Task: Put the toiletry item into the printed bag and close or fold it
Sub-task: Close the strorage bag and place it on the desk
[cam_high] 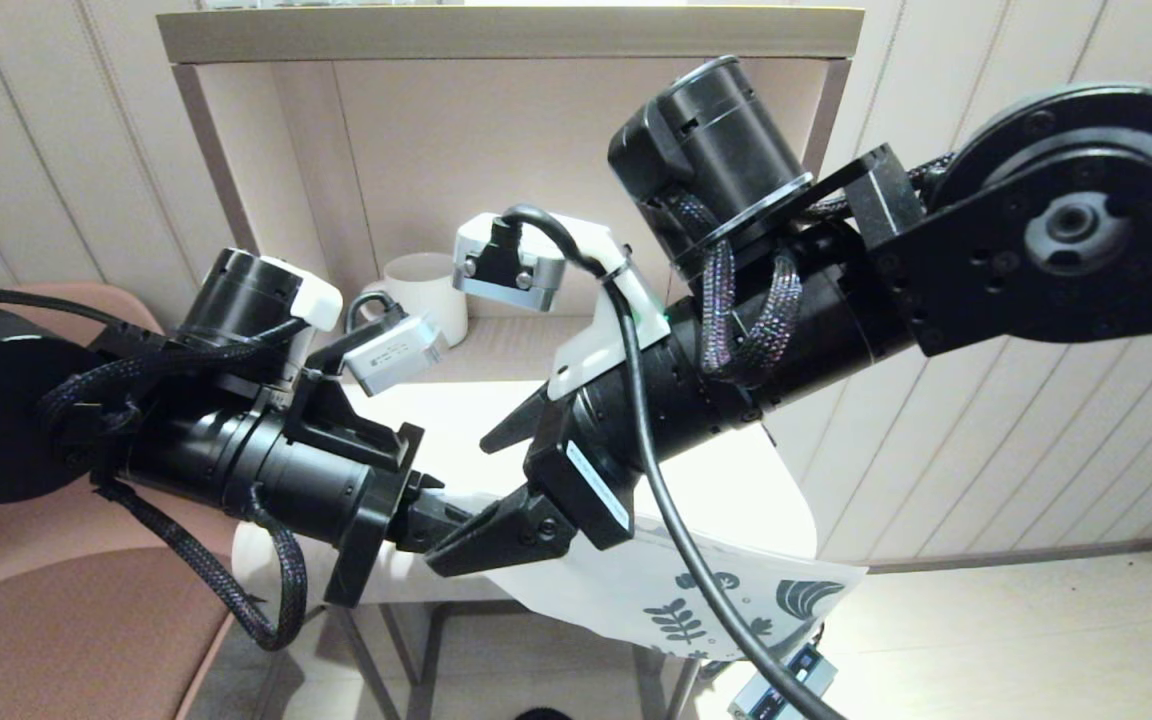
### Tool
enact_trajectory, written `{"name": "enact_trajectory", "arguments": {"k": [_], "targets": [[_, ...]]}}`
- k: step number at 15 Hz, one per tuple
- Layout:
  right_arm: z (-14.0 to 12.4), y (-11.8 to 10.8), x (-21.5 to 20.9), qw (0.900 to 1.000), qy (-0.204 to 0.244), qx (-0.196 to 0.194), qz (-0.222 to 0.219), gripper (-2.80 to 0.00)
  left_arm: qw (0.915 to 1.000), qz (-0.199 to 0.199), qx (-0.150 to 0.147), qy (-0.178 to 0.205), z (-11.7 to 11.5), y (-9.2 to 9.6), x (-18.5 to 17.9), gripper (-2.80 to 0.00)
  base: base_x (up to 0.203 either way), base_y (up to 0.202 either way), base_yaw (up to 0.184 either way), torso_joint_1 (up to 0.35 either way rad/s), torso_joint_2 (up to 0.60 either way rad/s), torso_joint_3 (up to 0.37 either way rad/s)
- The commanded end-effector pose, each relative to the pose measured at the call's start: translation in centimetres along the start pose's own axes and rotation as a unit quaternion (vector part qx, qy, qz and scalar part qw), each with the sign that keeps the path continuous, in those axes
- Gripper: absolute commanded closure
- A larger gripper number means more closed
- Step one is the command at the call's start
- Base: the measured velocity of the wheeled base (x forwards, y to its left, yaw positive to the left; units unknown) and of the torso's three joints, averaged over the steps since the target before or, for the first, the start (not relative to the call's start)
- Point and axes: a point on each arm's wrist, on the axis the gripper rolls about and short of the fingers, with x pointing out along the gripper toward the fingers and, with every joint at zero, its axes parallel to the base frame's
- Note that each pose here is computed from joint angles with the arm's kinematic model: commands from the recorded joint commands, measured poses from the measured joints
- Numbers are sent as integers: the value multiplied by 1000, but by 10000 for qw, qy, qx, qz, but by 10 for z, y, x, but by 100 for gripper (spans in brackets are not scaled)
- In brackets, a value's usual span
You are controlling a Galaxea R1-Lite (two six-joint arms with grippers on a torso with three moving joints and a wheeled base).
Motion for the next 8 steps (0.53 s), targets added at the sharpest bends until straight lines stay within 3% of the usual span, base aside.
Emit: {"name": "enact_trajectory", "arguments": {"k": [1,8], "targets": [[0,0,0,10000,1,-17,18,0,10000,-32,7,-10,0,0,0,0,0,0,0,0,0,0],[-3,-1,4,9999,83,-143,46,0,10000,-28,43,-40,2,-2,-2,0,0,0,0,0,0,0]]}}
